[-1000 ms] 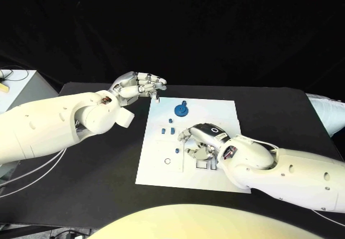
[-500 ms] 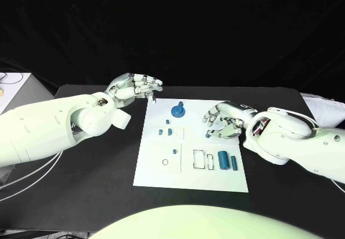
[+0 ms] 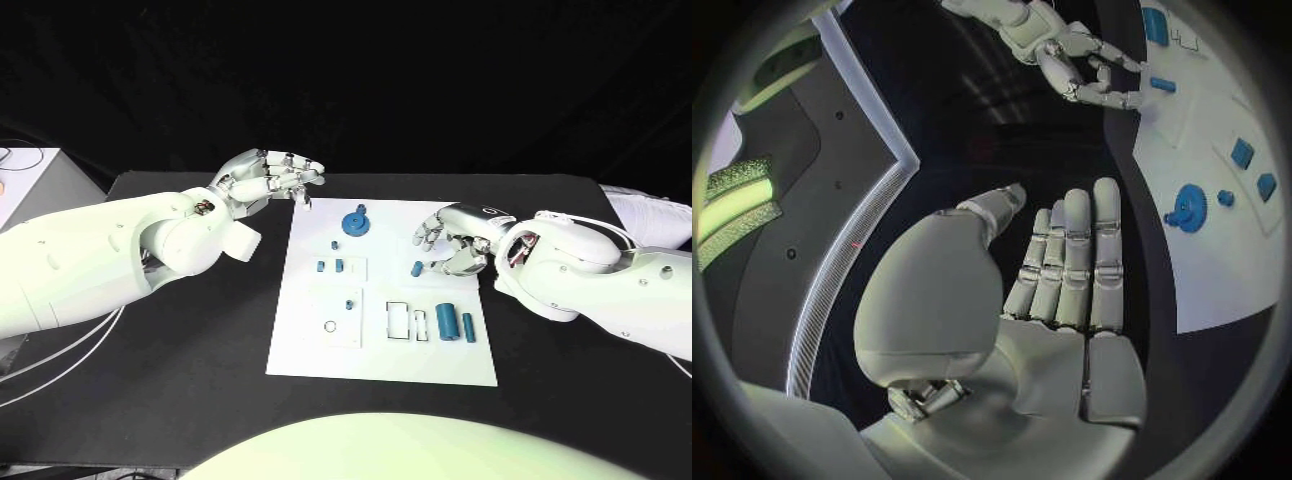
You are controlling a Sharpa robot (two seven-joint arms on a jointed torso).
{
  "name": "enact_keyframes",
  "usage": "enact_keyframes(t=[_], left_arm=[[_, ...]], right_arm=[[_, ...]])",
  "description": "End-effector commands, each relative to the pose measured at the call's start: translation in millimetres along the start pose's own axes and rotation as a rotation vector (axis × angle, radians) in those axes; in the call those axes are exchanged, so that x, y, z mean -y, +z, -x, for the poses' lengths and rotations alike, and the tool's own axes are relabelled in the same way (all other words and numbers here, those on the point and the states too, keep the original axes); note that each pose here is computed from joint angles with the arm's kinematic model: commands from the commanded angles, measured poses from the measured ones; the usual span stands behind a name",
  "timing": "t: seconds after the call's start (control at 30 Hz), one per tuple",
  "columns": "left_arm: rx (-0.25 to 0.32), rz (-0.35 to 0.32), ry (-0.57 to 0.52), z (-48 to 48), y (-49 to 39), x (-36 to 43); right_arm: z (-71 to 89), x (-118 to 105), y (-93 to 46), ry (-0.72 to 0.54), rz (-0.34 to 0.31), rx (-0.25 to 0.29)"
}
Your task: Assemble the parts on the task board
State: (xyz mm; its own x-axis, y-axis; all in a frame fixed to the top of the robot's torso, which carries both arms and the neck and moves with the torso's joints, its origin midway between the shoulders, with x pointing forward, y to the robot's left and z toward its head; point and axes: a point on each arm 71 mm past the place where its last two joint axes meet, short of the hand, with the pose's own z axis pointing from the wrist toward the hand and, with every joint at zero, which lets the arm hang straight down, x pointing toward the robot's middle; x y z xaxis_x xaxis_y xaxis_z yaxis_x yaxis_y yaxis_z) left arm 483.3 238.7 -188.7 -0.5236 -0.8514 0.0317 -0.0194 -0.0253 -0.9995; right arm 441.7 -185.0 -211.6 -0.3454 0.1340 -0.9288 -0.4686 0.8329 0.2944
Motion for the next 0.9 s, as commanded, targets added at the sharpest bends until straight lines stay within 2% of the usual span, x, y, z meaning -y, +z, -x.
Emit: enact_keyframes(t=[0.03,0.43,0.9], left_arm=[[-0.023,-0.009,-0.008,-2.4,0.4,0.6],[-0.025,-0.005,-0.008,-2.2,0.4,0.2],[-0.024,-0.005,-0.008,-1.9,0.0,0.2]], right_arm=[[-6.6,0.5,1.8,-0.065,-0.009,-0.033],[-23.9,-7.4,9.7,-0.087,-0.004,-0.067],[-30.2,-13.2,13.1,-0.079,0.008,-0.059]])
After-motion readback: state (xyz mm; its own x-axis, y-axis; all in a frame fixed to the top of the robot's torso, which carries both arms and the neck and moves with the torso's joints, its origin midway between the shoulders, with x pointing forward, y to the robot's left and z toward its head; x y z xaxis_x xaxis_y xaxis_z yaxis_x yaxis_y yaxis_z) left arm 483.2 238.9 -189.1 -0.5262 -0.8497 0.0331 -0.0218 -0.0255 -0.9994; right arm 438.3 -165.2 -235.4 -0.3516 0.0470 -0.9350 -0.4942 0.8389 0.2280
